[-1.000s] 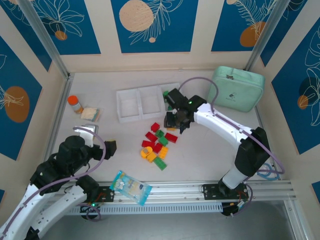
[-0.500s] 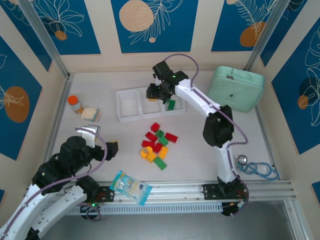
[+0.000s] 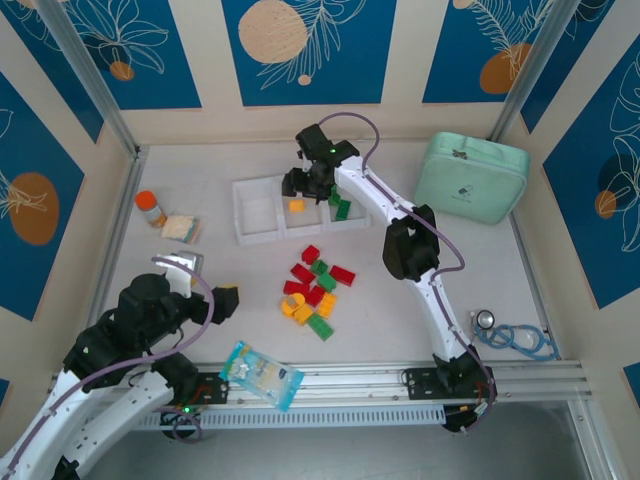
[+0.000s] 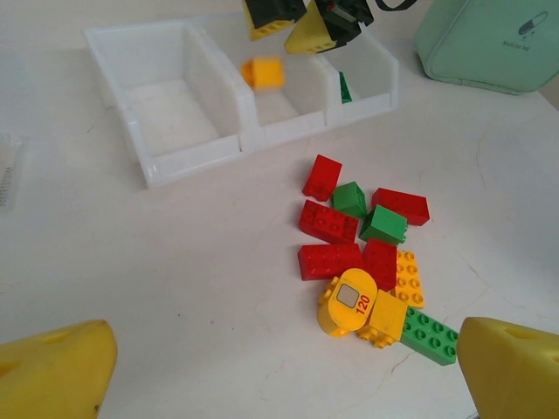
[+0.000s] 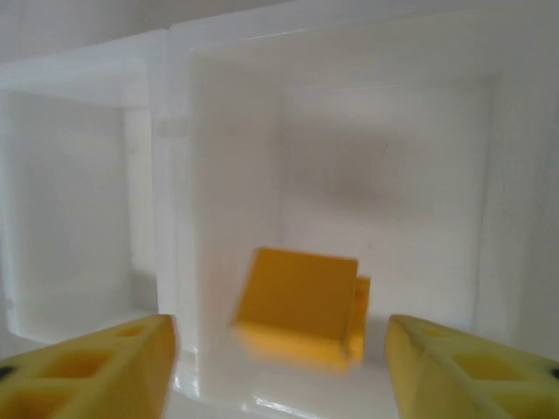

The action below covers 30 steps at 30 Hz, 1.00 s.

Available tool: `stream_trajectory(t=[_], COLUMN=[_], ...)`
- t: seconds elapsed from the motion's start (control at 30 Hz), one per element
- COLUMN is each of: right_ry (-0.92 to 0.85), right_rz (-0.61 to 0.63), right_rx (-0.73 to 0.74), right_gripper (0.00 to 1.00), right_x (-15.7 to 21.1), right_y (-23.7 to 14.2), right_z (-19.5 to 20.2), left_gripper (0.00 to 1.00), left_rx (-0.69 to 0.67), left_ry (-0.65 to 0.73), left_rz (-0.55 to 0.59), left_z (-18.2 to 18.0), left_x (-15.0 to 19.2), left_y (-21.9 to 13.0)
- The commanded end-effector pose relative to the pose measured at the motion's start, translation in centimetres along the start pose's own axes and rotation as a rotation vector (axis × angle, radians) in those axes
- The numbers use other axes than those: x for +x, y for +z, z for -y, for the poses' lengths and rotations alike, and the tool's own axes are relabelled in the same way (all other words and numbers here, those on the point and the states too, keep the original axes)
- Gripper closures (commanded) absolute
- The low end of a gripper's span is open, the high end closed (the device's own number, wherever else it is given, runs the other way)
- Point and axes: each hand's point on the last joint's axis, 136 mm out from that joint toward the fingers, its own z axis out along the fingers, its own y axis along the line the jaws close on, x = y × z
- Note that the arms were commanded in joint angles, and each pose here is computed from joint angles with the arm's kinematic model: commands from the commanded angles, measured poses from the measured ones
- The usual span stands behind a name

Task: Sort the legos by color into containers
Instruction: Place the lego in the container, then move the lego to the bottom-center of the table.

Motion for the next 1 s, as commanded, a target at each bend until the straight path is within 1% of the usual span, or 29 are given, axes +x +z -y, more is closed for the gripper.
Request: stream_trajectory(t=[0.0, 0.13, 0.27, 0.33, 0.43, 0.47, 0.57, 0.67, 0.73, 0.8, 0.87, 0.97], right_ry=[-0.009, -0.036, -0.073, -0.091, -0.106, -0.103, -0.076, -0.028, 0.003, 0.049, 0.096, 0.168], right_rz=[0.008, 0.030, 0.048, 0.060, 0.085, 0.093, 0.103, 0.092, 0.099, 0.105, 0.119, 0.113], right_rx=[-0.023, -0.033, -0.031, -0.025, -0.005, -0.011, -0.042, -0.024, -0.031, -0.033, -0.043, -0.067], right_gripper=[0.20, 0.14, 0.09, 0.06, 0.00, 0.01, 0.01, 0.01, 0.01, 0.01, 0.01, 0.01], right_x=[0.1, 0.3, 1.6, 2.8, 5.5, 6.7, 10.4, 14.2, 16.0, 17.9, 19.3, 21.2], right_y=[-1.6, -3.9, -7.4, -9.4, -12.8, -14.1, -17.1, -19.4, -21.1, -22.4, -23.4, -23.6], right_z=[-1.6, -3.0, -4.4, -4.9, -4.4, -4.1, -2.2, 1.6, 3.9, 6.4, 8.4, 10.7], left_gripper=[0.01, 0.01, 0.01, 0.01, 0.01, 0.01, 0.01, 0.01, 0.01, 0.01, 0.00, 0.02], left_rx=[0.023, 0.020, 0.007, -0.002, -0.021, -0.023, -0.027, -0.019, -0.031, -0.063, -0.089, -0.125], left_ry=[0.010, 0.009, 0.001, -0.002, -0.009, -0.009, -0.006, -0.010, -0.026, -0.090, -0.172, -0.276], left_rz=[0.022, 0.030, 0.035, 0.024, -0.020, -0.048, -0.147, -0.271, -0.364, -0.461, -0.535, -0.585], left_z=[0.3, 0.3, 0.0, -0.1, -0.2, -0.2, 0.1, 0.7, 1.0, 1.0, 1.1, 1.6], left_x=[-0.3, -0.4, -0.5, -0.4, 0.1, 0.4, 1.4, 2.9, 4.1, 5.6, 7.3, 9.0], left_y=[-0.2, -0.4, -0.5, -0.4, 0.4, 0.8, 2.4, 4.2, 5.4, 6.6, 7.9, 9.6])
